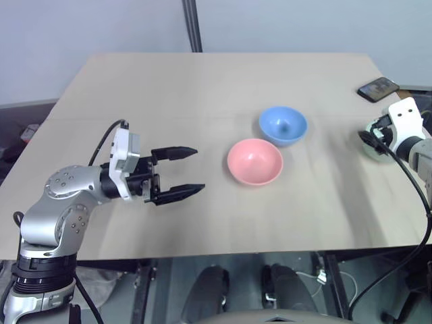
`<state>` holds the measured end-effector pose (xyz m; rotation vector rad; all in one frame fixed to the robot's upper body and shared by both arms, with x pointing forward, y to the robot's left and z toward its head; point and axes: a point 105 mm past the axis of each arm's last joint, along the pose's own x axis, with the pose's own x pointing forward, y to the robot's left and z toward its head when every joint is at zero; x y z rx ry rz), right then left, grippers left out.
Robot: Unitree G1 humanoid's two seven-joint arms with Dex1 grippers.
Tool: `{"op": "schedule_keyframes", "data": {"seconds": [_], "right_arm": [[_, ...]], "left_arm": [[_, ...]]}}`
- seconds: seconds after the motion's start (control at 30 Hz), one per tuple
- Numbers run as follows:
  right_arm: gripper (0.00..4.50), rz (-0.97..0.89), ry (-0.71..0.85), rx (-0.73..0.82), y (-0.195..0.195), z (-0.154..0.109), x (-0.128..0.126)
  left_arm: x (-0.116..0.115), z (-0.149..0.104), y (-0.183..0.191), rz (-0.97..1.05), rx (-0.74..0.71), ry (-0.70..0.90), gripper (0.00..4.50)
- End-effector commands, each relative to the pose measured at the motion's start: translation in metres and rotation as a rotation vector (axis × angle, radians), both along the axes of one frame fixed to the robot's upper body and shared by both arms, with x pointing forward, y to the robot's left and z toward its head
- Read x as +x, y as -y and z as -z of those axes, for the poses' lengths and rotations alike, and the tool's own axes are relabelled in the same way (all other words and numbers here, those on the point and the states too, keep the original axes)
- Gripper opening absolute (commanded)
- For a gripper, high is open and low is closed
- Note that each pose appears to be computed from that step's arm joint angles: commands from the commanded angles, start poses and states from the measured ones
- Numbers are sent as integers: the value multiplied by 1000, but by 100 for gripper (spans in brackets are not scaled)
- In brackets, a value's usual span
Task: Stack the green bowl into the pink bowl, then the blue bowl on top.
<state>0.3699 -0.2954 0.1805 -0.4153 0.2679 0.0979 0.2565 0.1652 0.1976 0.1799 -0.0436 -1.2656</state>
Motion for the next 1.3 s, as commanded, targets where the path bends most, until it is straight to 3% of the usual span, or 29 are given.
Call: {"op": "schedule_keyframes", "data": {"seconds": [0.03,0.33,0.43,0.6,0.73,0.77,0.83,0.9,1.07,1.3], "right_arm": [[319,63,6,24,13,0,-1],[319,64,-92,64,18,32,13],[232,70,-84,52,23,32,16],[3,6,12,-47,19,15,18],[3,-156,103,-41,-9,-8,14],[3,-289,139,-15,-33,-21,6],[3,-575,155,79,-87,-42,-24],[3,-745,134,91,-116,-49,-49],[3,-1073,61,106,-191,-47,-106],[3,-1125,-35,28,-227,-9,-105]], "left_arm": [[-1,-7,3,10,-7,35,450],[-2,-8,4,-4,-8,43,450],[-4,-8,4,-13,-10,44,450],[-5,-7,2,-34,-14,44,450],[-3,-3,1,-57,1,43,450],[0,-1,-1,-80,5,41,450],[8,4,-6,-138,25,43,450],[13,7,-9,-174,38,43,450],[29,5,-15,-250,22,42,450],[32,7,-19,-256,34,37,450]]}}
